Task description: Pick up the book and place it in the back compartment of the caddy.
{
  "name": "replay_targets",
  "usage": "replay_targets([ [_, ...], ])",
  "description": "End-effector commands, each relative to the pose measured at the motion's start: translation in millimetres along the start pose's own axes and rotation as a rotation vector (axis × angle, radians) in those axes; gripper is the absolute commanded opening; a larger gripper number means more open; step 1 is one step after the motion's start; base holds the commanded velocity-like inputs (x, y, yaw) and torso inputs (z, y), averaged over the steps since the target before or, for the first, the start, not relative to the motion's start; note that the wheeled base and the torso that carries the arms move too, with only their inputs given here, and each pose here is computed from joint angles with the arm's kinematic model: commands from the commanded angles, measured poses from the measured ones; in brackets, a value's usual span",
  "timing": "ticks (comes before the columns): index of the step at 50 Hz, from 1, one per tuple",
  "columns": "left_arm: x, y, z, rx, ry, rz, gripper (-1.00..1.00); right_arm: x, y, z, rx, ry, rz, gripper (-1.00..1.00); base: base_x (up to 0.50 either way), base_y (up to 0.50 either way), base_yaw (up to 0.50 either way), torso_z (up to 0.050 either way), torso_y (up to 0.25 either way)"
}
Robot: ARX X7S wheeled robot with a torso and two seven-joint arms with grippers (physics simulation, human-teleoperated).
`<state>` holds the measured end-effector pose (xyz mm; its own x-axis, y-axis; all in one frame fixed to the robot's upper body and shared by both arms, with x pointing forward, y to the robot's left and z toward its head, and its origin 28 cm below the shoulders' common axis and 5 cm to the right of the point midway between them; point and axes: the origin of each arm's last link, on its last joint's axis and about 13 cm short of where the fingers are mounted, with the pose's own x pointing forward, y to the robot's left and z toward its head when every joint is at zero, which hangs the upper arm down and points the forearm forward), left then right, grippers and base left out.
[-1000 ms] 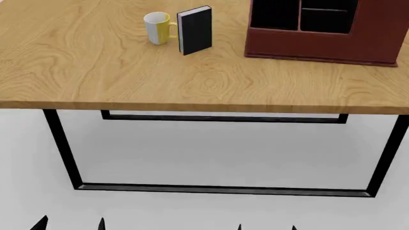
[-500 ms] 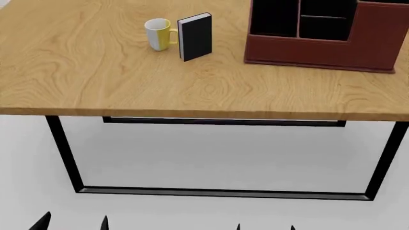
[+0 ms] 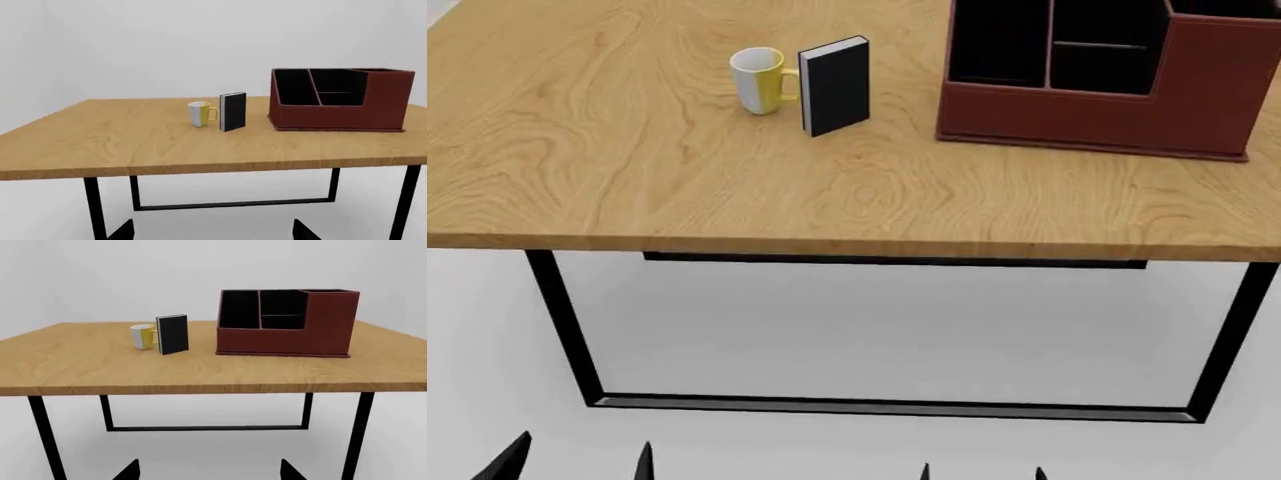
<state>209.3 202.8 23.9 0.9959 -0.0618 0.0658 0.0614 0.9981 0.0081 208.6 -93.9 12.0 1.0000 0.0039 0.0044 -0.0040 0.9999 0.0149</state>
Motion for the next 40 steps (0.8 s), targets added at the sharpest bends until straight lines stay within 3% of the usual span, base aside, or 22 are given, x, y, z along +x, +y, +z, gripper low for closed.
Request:
replay_targets([
  [1,1.0,0.1,4.1,0.010,-0.011,-0.005,1.00,-0.1,-1.5,4.9,0.000,-0.013,-0.008,1.00,0.00,0.00,0.00,0.050,0.000],
  [8,5.1,2.3,10.1,0.007,-0.005,0.000,1.00,-1.1,-5.2,22.2,-0.006,-0.052,-0.029,1.00,0.00,0.00,0.00,0.048,0.000],
  [13,12.3,5.6,19.6,0.034,-0.005,0.009,1.00,-0.6,-10.5,44.1,-0.006,-0.106,-0.054,1.00,0.00,0.00,0.00,0.000,0.000],
  [15,14.2,6.4,21.7,0.011,0.033,-0.006,1.00,-0.5,-12.5,52.3,-0.013,-0.132,-0.069,1.00,0.00,0.00,0.00,0.000,0.000],
  [16,16.4,7.9,24.7,-0.023,0.029,0.027,1.00,-0.8,-13.4,56.7,-0.010,-0.135,-0.067,1.00,0.00,0.00,0.00,0.000,0.000],
  [22,22.1,13.2,36.0,0.029,0.012,-0.010,1.00,-1.8,-20.8,82.9,-0.017,-0.221,-0.136,1.00,0.00,0.00,0.00,0.000,0.000],
  [28,24.7,16.1,47.0,-0.003,0.009,-0.034,1.00,-4.1,-27.1,104.8,-0.032,-0.278,-0.170,1.00,0.00,0.00,0.00,0.000,0.000],
  [30,25.1,16.9,49.3,0.033,0.000,-0.043,1.00,-5.6,-29.4,114.0,-0.028,-0.307,-0.180,1.00,0.00,0.00,0.00,0.000,0.000],
  [40,28.8,23.9,64.6,0.011,-0.036,-0.031,1.00,-7.1,-40.5,153.6,-0.065,-0.406,-0.217,1.00,0.00,0.00,0.00,0.000,0.000],
])
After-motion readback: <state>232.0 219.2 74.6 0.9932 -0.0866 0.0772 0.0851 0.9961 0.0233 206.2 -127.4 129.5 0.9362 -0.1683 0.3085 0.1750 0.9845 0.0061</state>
